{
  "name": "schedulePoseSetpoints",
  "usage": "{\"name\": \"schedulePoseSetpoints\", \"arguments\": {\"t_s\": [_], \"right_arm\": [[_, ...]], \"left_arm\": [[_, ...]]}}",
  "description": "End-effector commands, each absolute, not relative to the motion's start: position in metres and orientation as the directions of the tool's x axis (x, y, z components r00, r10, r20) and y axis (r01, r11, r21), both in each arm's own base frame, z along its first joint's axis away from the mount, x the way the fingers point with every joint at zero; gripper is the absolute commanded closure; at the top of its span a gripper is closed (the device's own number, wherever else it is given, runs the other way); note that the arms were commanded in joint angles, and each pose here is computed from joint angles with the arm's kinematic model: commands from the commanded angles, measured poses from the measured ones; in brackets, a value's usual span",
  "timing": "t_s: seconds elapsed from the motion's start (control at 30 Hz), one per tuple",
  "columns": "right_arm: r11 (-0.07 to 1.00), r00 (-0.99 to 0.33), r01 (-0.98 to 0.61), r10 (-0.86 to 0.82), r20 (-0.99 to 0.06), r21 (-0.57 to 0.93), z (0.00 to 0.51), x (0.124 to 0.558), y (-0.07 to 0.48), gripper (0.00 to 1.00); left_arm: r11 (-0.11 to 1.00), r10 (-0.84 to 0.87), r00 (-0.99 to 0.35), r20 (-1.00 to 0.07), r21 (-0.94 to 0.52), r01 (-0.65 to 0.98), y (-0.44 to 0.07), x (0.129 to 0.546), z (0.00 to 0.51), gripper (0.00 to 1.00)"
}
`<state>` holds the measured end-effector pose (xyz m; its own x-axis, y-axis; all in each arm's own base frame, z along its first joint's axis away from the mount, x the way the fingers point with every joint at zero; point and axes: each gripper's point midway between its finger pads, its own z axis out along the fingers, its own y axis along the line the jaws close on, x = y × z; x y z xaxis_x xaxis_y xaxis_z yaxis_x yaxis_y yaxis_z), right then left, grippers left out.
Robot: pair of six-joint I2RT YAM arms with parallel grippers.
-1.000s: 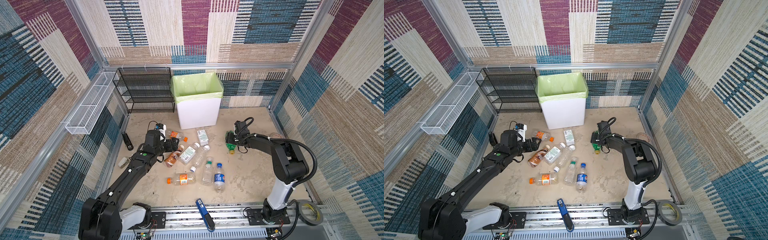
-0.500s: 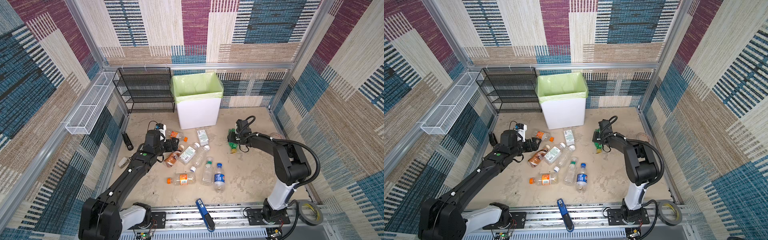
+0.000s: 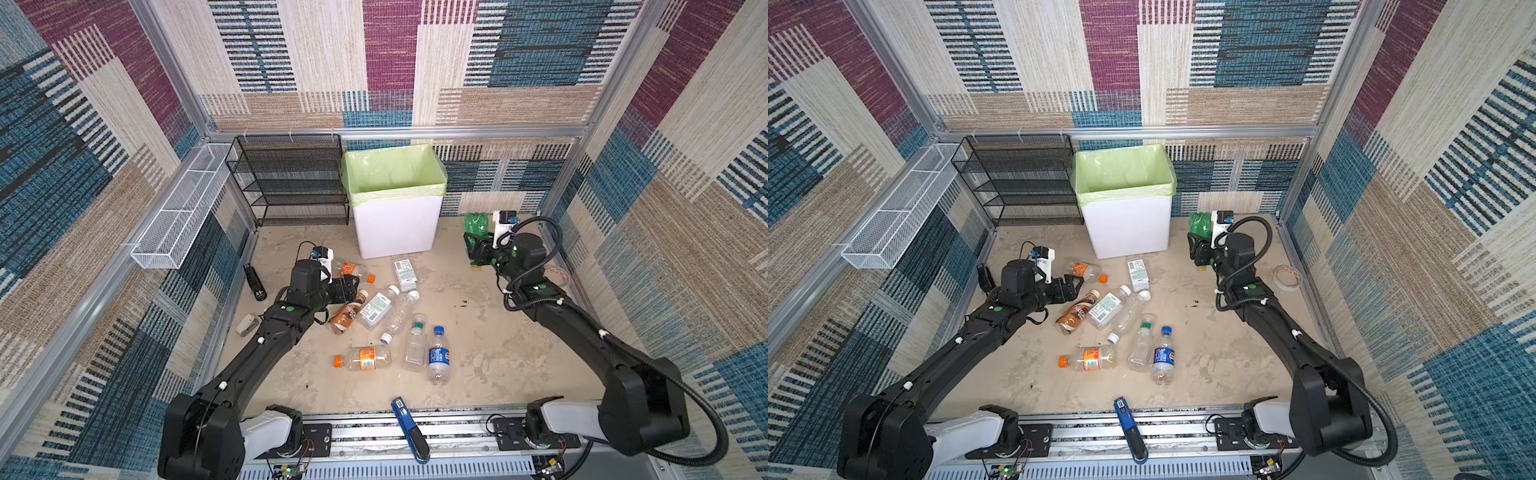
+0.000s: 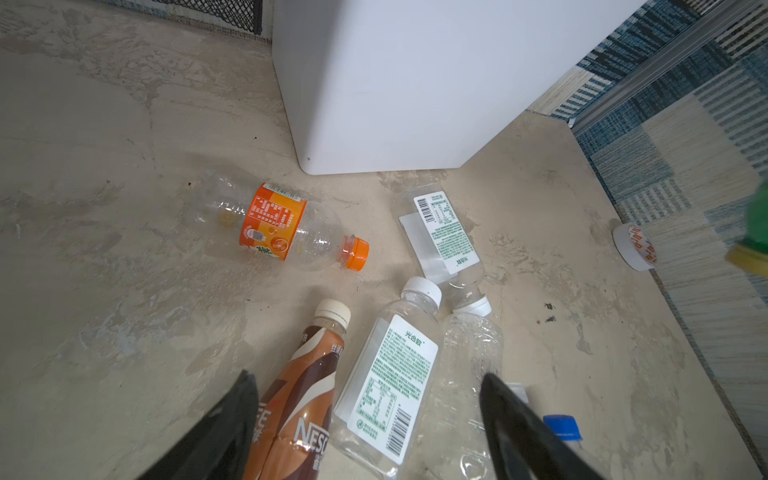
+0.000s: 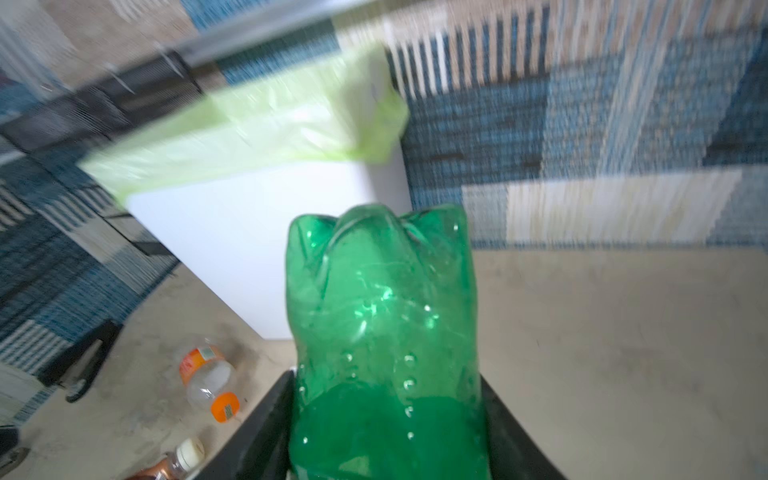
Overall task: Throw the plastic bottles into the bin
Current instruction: 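Lift the green bottle with the right gripper and release it over the bin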
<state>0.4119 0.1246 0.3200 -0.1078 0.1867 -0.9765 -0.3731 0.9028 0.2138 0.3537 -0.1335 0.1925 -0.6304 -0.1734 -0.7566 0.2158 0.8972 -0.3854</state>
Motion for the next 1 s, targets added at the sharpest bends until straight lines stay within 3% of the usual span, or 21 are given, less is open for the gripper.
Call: {"name": "schedulePoseSetpoints", "arguments": {"t_s": [0.0, 0.23, 0.4, 0.47, 0.53, 0.7, 0.77, 0.83, 0.9, 0.97], "right_arm": [[0.873, 0.386, -0.488, 0.222, -0.895, 0.006, 0.432, 0.362, 0.128, 0.49], [0.891, 0.781, -0.411, 0.234, -0.579, -0.193, 0.529, 0.283, 0.124, 0.5], [0.903, 0.882, -0.368, 0.262, -0.392, -0.224, 0.575, 0.253, 0.127, 0.49], [0.893, 0.85, -0.408, 0.295, -0.436, -0.192, 0.589, 0.279, 0.133, 0.49], [0.857, 0.771, -0.486, 0.328, -0.547, -0.172, 0.597, 0.327, 0.154, 0.47], [0.697, 0.458, -0.706, 0.316, -0.831, -0.124, 0.569, 0.473, 0.238, 0.43], [0.663, 0.317, -0.744, 0.24, -0.918, -0.083, 0.56, 0.521, 0.262, 0.36], [0.648, 0.295, -0.757, 0.229, -0.928, -0.08, 0.569, 0.531, 0.271, 0.25], [0.661, 0.36, -0.741, 0.235, -0.903, -0.123, 0.587, 0.52, 0.27, 0.15], [0.686, 0.381, -0.716, 0.224, -0.897, -0.132, 0.594, 0.517, 0.266, 0.13]], "left_arm": [[0.884, -0.157, -0.568, -0.808, -0.371, 0.283, -0.139, 0.356, 0.214, 0.16], [0.874, -0.151, -0.52, -0.84, -0.359, 0.327, -0.141, 0.344, 0.233, 0.16], [0.879, -0.16, -0.479, -0.863, -0.346, 0.329, -0.134, 0.333, 0.246, 0.16], [0.878, -0.17, -0.468, -0.867, -0.349, 0.327, -0.133, 0.331, 0.249, 0.16], [0.879, -0.173, -0.468, -0.867, -0.35, 0.323, -0.132, 0.329, 0.249, 0.16], [0.892, -0.186, -0.492, -0.851, -0.356, 0.279, -0.128, 0.331, 0.244, 0.16], [0.896, -0.188, -0.502, -0.844, -0.356, 0.264, -0.126, 0.331, 0.244, 0.16], [0.9, -0.191, -0.494, -0.848, -0.352, 0.256, -0.123, 0.328, 0.245, 0.15], [0.906, -0.193, -0.474, -0.859, -0.341, 0.25, -0.119, 0.325, 0.247, 0.14], [0.913, -0.187, -0.463, -0.866, -0.328, 0.244, -0.116, 0.322, 0.248, 0.13]]}}
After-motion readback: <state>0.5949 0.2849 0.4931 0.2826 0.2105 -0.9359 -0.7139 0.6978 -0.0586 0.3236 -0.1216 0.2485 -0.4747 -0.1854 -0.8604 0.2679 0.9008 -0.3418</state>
